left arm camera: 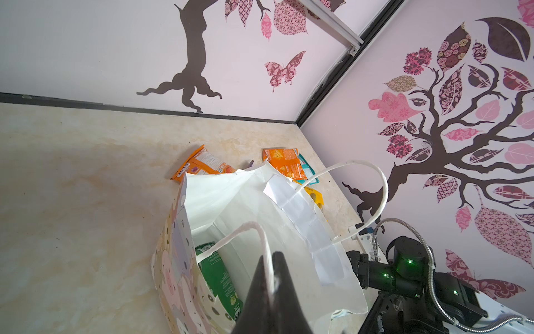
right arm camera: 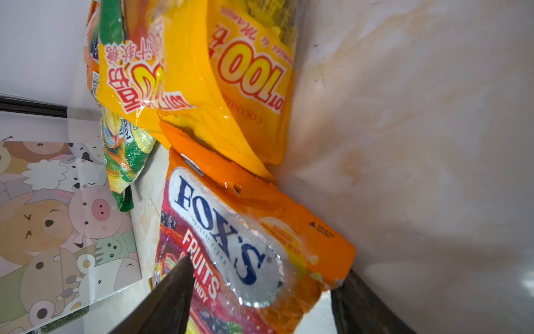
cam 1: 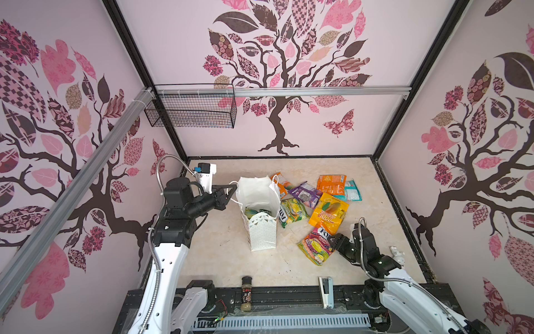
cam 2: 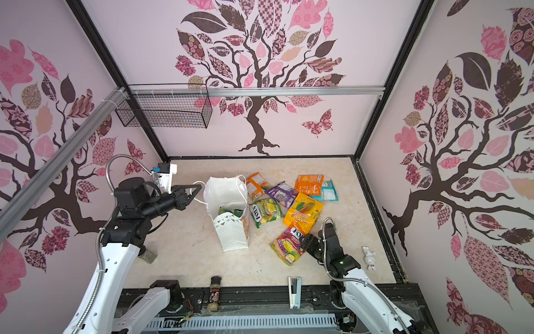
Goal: Place the snacks into the paper bag
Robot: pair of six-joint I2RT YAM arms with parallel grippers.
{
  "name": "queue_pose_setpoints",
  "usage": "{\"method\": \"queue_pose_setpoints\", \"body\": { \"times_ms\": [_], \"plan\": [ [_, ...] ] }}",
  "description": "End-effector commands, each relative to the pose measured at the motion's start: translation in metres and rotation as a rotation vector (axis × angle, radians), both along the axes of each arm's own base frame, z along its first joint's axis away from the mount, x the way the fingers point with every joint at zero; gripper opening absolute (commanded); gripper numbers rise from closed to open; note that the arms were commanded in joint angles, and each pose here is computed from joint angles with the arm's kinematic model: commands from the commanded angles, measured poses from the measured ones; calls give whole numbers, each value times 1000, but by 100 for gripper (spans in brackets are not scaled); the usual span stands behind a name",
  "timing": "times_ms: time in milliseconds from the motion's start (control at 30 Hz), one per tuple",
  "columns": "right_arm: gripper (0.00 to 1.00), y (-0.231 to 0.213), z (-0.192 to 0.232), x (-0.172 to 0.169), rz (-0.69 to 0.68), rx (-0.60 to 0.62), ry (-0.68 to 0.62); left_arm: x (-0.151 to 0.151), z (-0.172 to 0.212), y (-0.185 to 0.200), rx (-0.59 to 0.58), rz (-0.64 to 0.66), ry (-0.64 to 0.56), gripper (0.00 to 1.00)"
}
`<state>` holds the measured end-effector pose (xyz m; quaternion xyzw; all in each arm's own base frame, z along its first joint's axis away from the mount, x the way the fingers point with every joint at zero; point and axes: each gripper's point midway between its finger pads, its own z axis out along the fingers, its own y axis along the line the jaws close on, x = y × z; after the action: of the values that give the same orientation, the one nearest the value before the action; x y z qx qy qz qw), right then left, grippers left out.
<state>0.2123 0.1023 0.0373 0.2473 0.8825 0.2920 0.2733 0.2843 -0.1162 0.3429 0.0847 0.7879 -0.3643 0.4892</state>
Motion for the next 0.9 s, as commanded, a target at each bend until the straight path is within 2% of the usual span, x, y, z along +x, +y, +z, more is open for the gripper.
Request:
{"method": "queue_pose_setpoints", "body": {
  "times_ms": [0,367,667,867],
  "plan": [
    [72,6,-4,-2,20,32,24,-1,-3,-1,9,-9,-2,6],
    [54,4,-6,-2,5,31,7,-2,-3,-2,10,-12,-1,6],
    [23,3,6,3,-2,44,-63,-3,-4,0,17,-3,-4,6],
    [6,4,17,8,5,48,-96,-2,-4,-1,12,-8,0,6]
  ]
}}
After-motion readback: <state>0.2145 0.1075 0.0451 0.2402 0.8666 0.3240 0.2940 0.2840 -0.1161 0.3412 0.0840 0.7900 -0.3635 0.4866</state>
